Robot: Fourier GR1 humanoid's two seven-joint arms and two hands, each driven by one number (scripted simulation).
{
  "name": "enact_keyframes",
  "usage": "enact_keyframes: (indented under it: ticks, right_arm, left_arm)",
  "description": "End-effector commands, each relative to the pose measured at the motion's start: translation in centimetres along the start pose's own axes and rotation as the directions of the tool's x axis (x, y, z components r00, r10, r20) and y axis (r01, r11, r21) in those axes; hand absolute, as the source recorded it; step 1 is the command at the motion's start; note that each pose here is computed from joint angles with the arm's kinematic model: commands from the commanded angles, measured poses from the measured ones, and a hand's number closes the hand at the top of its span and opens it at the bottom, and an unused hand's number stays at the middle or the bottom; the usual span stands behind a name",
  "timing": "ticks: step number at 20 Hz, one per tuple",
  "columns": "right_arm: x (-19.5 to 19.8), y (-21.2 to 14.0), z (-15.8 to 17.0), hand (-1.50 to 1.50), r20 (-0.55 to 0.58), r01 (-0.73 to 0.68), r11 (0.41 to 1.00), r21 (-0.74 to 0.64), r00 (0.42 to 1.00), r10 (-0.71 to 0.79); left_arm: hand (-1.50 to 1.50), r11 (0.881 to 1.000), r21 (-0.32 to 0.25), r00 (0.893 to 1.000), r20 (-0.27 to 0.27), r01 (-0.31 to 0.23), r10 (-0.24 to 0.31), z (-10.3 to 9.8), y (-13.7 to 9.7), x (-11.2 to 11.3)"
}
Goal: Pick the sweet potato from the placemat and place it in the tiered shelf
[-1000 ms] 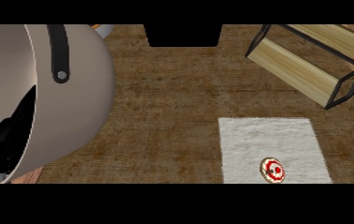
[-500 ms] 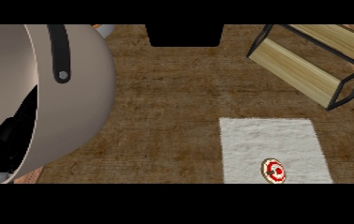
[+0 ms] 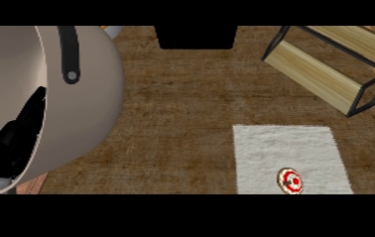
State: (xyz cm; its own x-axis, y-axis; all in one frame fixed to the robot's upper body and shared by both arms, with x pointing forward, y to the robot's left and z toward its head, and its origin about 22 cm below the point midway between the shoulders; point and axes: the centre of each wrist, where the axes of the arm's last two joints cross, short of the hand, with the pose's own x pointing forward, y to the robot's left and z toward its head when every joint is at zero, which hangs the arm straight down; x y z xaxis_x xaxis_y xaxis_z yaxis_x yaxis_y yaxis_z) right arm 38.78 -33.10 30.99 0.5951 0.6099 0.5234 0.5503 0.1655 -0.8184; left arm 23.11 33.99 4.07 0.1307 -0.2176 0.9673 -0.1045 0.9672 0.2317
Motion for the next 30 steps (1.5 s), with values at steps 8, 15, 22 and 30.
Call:
enact_keyframes:
  ticks: [8, 15, 22, 30]
  right_arm:
    - [-3.1, 1.7, -3.2, -1.50, 0.036, 0.011, 1.000, -0.001, 0.999, -0.011]
    - [-1.0, 0.6, -1.6, -1.50, 0.003, 0.253, 0.967, 0.024, 0.967, -0.254]
    - [-3.3, -1.7, -2.6, -1.50, -0.051, 0.478, 0.877, 0.039, 0.878, -0.476]
    - [-7.1, -10.8, -1.3, -1.50, 0.001, 0.566, 0.823, -0.047, 0.824, -0.566]
  left_arm:
    - [0.00, 1.000, 0.002, 0.995, -0.099, -0.017, 0.018, 0.2, -0.8, -3.7]
    - [0.00, 1.000, 0.010, 0.994, -0.107, -0.019, 0.020, 0.8, -0.2, -3.1]
    - [0.00, 1.000, 0.012, 0.993, -0.119, -0.022, 0.023, 1.8, 1.6, -4.7]
    - [0.00, 0.999, 0.035, 0.993, -0.112, -0.028, 0.032, 1.9, 1.6, -2.7]
